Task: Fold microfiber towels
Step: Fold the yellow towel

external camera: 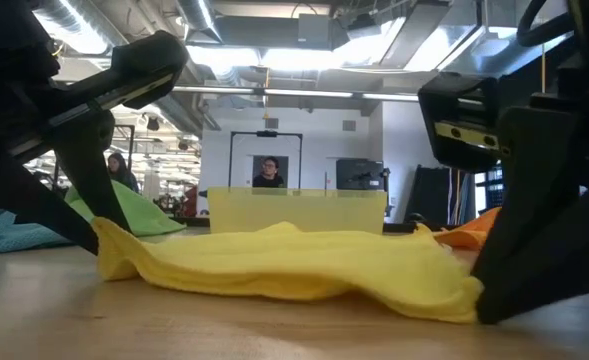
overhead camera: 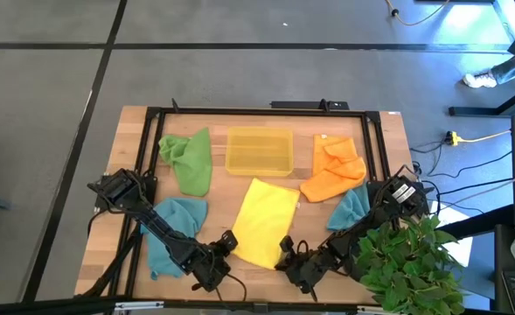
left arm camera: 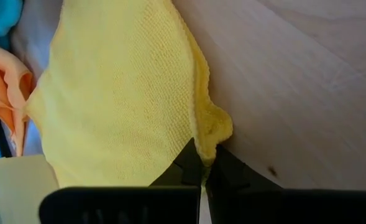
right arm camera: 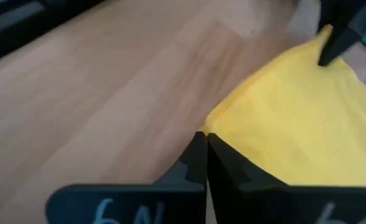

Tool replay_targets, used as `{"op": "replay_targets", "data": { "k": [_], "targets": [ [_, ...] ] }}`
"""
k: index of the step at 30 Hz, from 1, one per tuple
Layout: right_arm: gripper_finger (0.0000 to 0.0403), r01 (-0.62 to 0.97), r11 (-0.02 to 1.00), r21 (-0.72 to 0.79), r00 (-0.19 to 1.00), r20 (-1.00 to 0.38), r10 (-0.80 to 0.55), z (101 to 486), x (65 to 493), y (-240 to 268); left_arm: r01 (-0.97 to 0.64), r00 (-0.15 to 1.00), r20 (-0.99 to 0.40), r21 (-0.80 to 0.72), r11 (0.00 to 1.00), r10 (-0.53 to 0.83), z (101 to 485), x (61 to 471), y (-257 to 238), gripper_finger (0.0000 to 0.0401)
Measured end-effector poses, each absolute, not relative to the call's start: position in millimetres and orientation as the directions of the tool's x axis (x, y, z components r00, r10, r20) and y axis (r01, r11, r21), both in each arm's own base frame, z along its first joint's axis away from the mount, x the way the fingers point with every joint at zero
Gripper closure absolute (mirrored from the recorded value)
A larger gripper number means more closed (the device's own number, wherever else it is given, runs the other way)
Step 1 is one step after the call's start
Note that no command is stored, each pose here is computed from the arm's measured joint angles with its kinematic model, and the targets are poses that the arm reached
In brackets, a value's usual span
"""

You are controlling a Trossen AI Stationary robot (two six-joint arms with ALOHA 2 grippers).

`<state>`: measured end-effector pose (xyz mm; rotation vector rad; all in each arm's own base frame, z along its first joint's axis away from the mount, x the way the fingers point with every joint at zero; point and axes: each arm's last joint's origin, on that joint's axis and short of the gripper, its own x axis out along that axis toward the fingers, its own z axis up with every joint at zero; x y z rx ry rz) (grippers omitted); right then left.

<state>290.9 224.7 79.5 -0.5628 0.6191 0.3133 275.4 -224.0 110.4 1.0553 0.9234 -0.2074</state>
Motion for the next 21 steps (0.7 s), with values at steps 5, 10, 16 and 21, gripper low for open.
{"op": "replay_targets", "data": {
  "k": [5,10,16,21],
  "targets": [
    [0.0399,-0.399,0.829,-0.391,0.785,-0.613,0.088,83,292,224,0.54,0.618,-0.744,0.636,0.551,0.254,111,275,-225,0.0401],
    [0.0401,-0.382,0.827,-0.412,0.787,-0.614,0.058,91,290,221,0.537,0.605,-0.763,0.602,0.591,0.227,114,272,-230,0.0401],
    [0.0401,-0.379,0.84,-0.388,0.778,-0.625,0.063,102,287,220,0.523,0.602,-0.781,0.542,0.658,0.166,130,266,-236,0.0401],
    [0.0402,-0.396,0.854,-0.338,0.774,-0.623,0.113,110,287,221,0.504,0.616,-0.782,0.485,0.715,0.096,147,262,-239,0.0401]
  ]
}}
